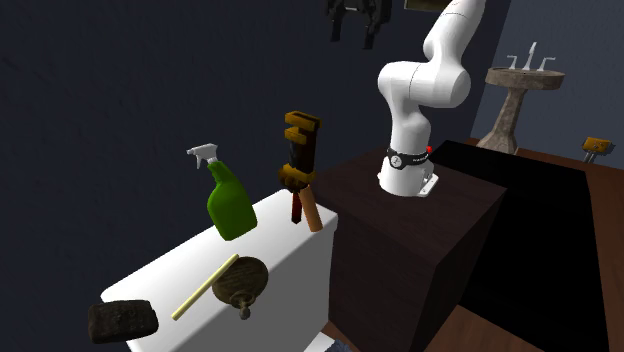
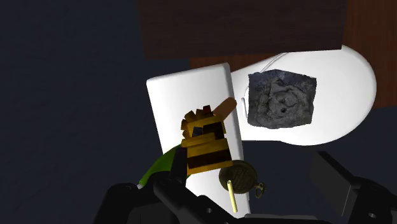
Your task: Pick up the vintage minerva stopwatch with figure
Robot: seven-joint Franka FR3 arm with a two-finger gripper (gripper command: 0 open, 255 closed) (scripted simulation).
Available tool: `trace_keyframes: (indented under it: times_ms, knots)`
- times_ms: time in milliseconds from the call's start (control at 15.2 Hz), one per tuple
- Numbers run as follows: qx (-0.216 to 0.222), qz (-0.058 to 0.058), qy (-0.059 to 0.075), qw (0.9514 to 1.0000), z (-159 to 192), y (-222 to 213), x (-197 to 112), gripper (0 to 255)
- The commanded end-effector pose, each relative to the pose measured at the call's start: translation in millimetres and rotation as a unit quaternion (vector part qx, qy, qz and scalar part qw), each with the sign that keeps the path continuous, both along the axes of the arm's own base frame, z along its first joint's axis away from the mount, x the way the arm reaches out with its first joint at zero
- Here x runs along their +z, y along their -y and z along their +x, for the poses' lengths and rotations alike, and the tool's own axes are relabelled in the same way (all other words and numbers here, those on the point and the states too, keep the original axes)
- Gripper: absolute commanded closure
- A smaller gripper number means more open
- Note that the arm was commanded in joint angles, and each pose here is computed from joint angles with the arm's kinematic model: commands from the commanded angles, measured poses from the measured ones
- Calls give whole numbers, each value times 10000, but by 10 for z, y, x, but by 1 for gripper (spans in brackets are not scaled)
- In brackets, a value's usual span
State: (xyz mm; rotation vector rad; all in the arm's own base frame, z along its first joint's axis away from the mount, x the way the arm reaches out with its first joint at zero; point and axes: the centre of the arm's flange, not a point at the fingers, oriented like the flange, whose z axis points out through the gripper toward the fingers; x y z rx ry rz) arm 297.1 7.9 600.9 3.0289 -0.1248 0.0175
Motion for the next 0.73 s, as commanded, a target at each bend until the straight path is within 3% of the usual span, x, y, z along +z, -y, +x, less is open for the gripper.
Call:
trace_keyframes:
  times_ms: [0, 660]
  knots:
    - [0, 0, 0, 10000, 0, 0, 0, 0]
    - [-278, 68, 96, 9995, 783, -255, -1009, 0]
